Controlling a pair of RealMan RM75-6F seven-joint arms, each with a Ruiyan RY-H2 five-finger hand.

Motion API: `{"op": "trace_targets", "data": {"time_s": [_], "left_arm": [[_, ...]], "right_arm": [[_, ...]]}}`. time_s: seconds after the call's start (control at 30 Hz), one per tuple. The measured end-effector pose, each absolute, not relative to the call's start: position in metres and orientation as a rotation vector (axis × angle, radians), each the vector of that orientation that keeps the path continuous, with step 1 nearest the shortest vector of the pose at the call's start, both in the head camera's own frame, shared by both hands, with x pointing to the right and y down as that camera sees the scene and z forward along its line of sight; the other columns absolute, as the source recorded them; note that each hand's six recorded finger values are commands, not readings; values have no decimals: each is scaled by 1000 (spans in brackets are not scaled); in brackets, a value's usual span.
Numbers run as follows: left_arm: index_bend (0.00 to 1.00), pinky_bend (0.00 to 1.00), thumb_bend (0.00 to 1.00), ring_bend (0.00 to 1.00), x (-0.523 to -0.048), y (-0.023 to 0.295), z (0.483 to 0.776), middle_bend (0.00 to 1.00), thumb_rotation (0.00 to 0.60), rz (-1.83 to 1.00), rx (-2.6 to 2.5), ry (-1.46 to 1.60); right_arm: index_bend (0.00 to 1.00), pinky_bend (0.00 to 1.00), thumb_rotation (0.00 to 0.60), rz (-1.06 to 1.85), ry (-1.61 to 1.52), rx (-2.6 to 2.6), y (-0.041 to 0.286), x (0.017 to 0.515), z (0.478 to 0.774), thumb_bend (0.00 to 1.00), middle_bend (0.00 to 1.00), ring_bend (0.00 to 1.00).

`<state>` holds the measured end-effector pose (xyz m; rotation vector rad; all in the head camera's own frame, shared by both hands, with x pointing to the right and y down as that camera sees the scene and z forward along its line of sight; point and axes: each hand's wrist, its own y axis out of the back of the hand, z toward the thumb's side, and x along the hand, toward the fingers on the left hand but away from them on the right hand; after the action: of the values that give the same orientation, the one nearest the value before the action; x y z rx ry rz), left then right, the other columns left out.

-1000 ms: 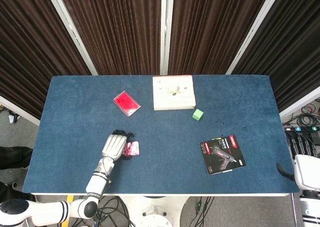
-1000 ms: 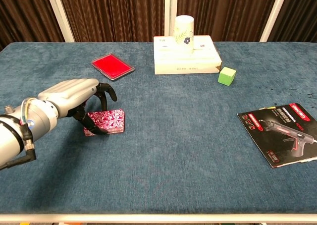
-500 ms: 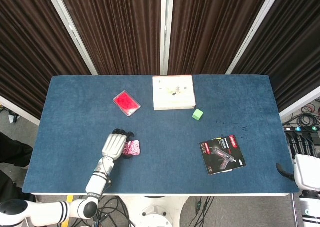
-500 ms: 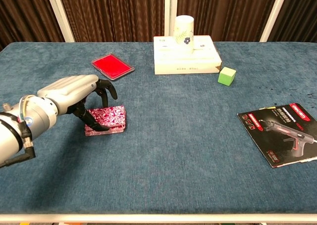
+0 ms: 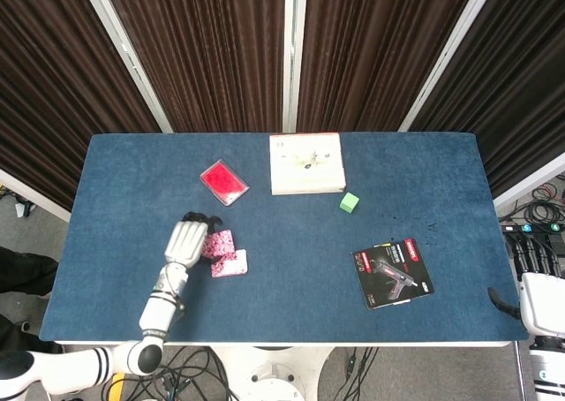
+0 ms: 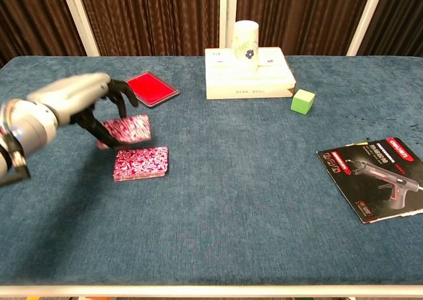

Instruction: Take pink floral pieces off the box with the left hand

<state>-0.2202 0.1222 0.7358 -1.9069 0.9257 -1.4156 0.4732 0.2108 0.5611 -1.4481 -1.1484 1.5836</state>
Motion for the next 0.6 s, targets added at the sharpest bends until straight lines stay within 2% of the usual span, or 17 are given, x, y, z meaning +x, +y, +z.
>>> {"op": "trace_targets", "data": {"time_s": [0.33, 0.6], "left_arm": [[319, 197, 194, 251, -270, 84, 747, 509, 600, -1492, -1824, 1015], [319, 198, 195, 257, -291, 85, 770, 519, 600, -1534, -1862, 1028]], "right_arm": [[0, 0, 600, 1550, -1142, -1435, 209, 468, 556, 139, 0, 0], [0, 0, 600, 1553, -1139, -1434, 209, 466, 555, 138, 0, 0]]}}
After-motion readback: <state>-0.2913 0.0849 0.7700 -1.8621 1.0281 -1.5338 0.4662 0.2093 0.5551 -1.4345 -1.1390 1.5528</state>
